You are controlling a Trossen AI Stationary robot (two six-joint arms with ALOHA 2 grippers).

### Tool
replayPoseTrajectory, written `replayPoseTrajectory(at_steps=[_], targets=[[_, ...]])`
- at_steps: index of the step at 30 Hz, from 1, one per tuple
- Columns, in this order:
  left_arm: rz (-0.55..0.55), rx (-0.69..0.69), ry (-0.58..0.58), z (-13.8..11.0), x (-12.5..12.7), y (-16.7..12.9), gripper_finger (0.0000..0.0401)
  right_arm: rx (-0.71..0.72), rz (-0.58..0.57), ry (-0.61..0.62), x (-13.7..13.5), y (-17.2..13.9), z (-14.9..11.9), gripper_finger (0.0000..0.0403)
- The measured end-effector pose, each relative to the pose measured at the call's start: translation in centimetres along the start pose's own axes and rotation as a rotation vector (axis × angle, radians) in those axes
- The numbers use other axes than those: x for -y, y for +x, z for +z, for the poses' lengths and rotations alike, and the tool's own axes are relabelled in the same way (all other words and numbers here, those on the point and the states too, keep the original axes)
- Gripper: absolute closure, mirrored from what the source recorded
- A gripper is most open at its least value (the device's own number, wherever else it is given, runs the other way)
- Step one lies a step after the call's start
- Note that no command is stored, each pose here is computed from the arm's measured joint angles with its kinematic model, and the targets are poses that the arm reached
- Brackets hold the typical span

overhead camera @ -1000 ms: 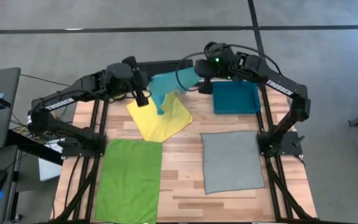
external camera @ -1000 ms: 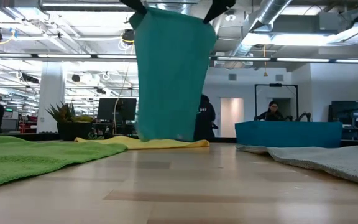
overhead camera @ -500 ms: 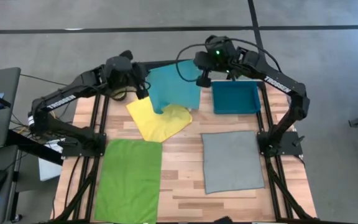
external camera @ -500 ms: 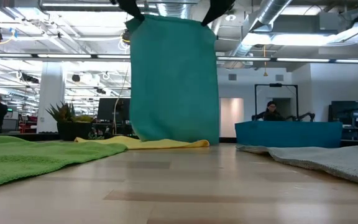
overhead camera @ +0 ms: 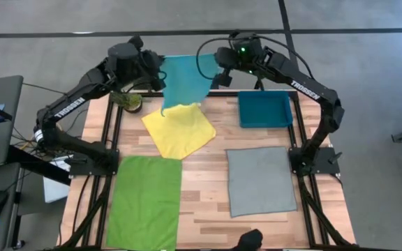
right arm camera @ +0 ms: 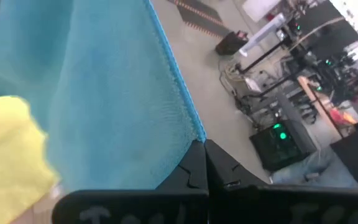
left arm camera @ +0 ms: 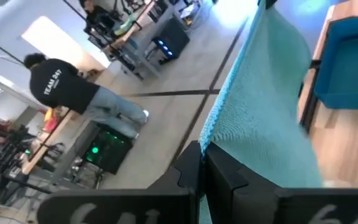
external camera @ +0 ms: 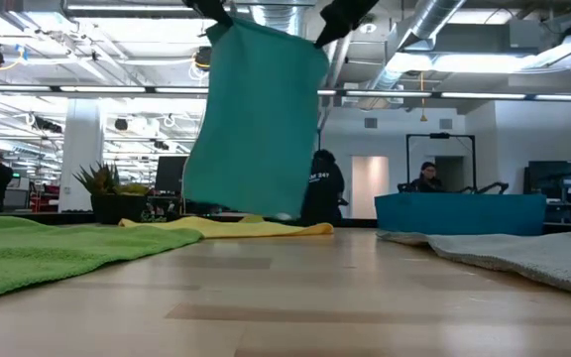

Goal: Fold microfiber towels
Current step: Fold the blue microfiber cloth

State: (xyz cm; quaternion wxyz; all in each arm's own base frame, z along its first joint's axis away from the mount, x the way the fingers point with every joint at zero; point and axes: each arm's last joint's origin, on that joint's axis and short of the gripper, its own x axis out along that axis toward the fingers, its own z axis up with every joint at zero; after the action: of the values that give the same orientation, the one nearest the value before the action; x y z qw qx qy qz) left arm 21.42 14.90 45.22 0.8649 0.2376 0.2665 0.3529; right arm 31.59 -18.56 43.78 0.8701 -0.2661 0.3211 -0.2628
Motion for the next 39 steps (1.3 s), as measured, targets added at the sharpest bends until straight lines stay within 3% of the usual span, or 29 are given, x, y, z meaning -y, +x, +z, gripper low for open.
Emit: replayPoseTrajectory(at_steps=[4,9,22,30,39], targets=[[-0.124,-0.03,-0.006,0.1,1.3,-0.7,0.0401,-0.04,0.062,-0.022,-0.9,-1.2,0.0,0.0401],[-0.28,-0.162,-0.017,-0.7,4.1,-1.3,0.0401,-0.128,0.226,-0.033,-3.5,-1.8,-0.2,0.0401],[-0.578,-0.265,-0.195,-0.5,11.9,-3.9,0.0401,-0.321,0.563,0.042,-8.5,-4.2,-0.5,0.0401],[-0.697,-0.357,-0.294,-1.2,17.2,-6.1,0.0401,-0.405,0.703,-0.006,-13.5,-4.6,-1.0,0.0401],[-0.785,-0.418,-0.482,-2.8,22.9,-8.3,0.0401,-0.48,0.875,-0.028,-19.5,-4.0,-3.1,0.0401]])
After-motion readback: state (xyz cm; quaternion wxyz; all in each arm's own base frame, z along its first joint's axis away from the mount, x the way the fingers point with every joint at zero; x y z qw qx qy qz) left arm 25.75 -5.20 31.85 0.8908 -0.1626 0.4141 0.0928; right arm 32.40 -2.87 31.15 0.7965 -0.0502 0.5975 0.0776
